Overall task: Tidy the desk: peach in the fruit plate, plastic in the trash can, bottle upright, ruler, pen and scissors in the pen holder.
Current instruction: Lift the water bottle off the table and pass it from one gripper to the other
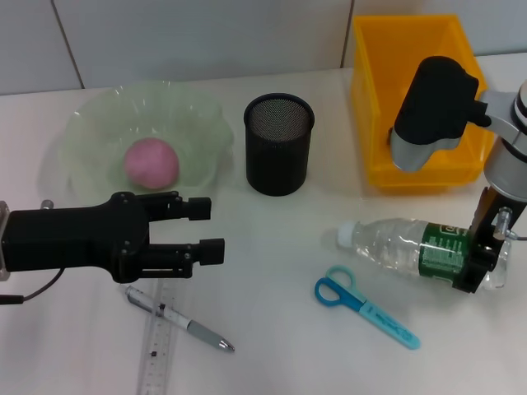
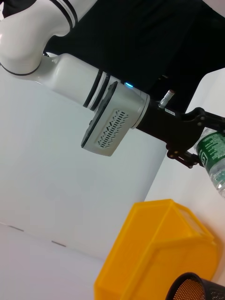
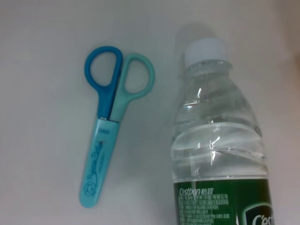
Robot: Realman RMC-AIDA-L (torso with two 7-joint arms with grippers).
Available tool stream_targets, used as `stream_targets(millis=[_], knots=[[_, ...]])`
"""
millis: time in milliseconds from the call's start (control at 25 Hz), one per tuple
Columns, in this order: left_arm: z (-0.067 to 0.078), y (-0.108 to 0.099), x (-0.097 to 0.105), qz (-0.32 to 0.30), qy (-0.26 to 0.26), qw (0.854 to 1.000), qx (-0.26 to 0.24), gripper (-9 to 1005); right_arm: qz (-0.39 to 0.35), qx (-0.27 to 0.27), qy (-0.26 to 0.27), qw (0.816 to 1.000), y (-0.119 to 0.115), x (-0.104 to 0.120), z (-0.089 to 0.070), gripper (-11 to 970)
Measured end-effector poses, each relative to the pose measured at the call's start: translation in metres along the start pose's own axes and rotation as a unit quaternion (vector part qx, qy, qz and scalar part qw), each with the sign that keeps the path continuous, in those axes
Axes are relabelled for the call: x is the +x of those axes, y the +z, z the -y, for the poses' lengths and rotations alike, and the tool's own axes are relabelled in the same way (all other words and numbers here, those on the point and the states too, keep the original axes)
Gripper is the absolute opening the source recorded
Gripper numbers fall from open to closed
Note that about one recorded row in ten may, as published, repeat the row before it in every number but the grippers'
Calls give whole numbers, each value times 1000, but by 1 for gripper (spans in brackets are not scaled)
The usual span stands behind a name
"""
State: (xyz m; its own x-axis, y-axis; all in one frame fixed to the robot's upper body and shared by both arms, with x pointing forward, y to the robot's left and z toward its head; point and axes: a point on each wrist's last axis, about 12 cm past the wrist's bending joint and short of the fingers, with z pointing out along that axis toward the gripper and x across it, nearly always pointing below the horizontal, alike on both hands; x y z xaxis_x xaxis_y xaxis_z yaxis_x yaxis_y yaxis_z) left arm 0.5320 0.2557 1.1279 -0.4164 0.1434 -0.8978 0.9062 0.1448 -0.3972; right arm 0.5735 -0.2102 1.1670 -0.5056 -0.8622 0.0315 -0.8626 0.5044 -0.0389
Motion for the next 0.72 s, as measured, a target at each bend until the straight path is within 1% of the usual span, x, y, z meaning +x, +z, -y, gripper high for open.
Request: stream_targets(millis=[120,440,720], knots=[[0,0,0,1,1,1000,0,784,-3,6,-4,1000,-2,-1,1,763],[0,0,0,2,2,1000,0,784,-21,-12,-15,1000,4,-4,-1,763],[0,0,-1,1,2,1000,0,783,-21,-5,-19,1000,-3,-6,-1,763]])
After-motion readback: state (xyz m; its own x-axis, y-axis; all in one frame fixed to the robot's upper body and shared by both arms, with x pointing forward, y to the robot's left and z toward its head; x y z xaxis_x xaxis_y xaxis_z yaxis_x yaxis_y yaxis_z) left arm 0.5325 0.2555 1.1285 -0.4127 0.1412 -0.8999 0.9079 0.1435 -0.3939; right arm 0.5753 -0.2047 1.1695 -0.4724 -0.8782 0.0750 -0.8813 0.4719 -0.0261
